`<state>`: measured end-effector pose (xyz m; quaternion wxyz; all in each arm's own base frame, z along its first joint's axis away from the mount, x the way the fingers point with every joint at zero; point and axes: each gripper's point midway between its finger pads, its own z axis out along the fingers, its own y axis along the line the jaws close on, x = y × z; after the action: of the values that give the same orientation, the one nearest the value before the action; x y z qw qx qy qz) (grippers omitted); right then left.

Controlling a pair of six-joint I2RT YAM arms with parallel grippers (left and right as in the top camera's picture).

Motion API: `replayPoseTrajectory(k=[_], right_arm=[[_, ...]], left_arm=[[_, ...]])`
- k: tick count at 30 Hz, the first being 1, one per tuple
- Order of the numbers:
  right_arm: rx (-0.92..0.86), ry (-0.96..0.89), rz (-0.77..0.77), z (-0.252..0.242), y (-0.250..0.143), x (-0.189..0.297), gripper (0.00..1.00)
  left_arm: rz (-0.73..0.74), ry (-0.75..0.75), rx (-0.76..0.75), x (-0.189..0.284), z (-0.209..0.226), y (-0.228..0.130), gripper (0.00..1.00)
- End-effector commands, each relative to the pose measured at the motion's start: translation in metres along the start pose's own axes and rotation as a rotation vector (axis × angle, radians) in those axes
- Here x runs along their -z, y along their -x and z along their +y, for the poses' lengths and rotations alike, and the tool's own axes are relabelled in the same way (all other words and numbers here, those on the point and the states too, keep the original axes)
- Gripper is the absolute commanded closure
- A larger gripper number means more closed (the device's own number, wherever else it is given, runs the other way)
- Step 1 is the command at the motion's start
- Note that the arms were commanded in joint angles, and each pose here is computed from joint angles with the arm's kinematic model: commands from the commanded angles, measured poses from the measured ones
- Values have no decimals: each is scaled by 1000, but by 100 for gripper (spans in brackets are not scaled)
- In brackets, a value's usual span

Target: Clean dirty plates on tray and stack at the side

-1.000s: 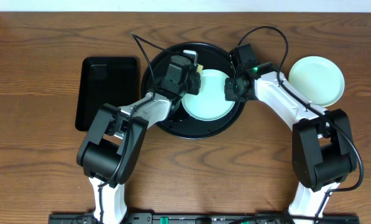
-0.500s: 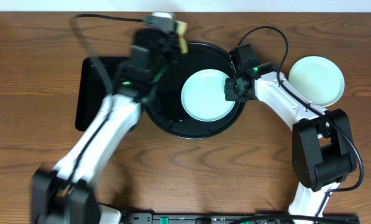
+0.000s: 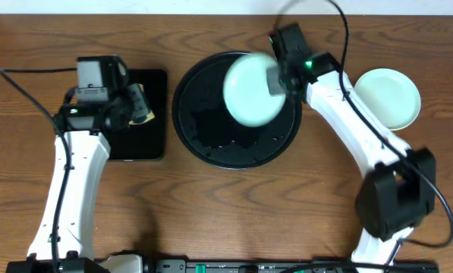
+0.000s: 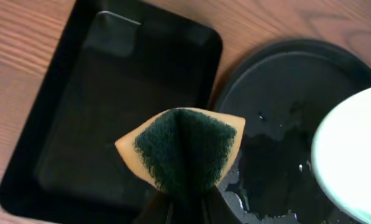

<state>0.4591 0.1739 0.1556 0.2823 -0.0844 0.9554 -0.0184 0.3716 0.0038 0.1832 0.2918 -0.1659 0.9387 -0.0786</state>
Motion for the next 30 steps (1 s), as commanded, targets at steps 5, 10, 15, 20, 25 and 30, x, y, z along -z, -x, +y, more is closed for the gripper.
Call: replayPoseTrajectory(k=[5, 10, 15, 20, 25, 30], right_arm=[[358, -418, -343, 24, 65, 128, 99], [436, -679, -402, 41, 60, 152, 99], [434, -762, -433, 57, 58, 148, 99], [428, -746, -406, 54, 56, 130, 99], [382, -467, -283, 61, 34, 88, 99], [226, -156, -56, 43, 6, 43, 99]], left_arm=[[51, -10, 7, -8, 13, -9, 92], [82, -34, 11, -14, 10, -14, 92], [112, -146, -31, -21, -9, -17, 92], [129, -189, -32, -22, -16, -20, 92], [153, -341, -46, -16, -46, -25, 92], [174, -392, -124, -14, -78, -38, 92]])
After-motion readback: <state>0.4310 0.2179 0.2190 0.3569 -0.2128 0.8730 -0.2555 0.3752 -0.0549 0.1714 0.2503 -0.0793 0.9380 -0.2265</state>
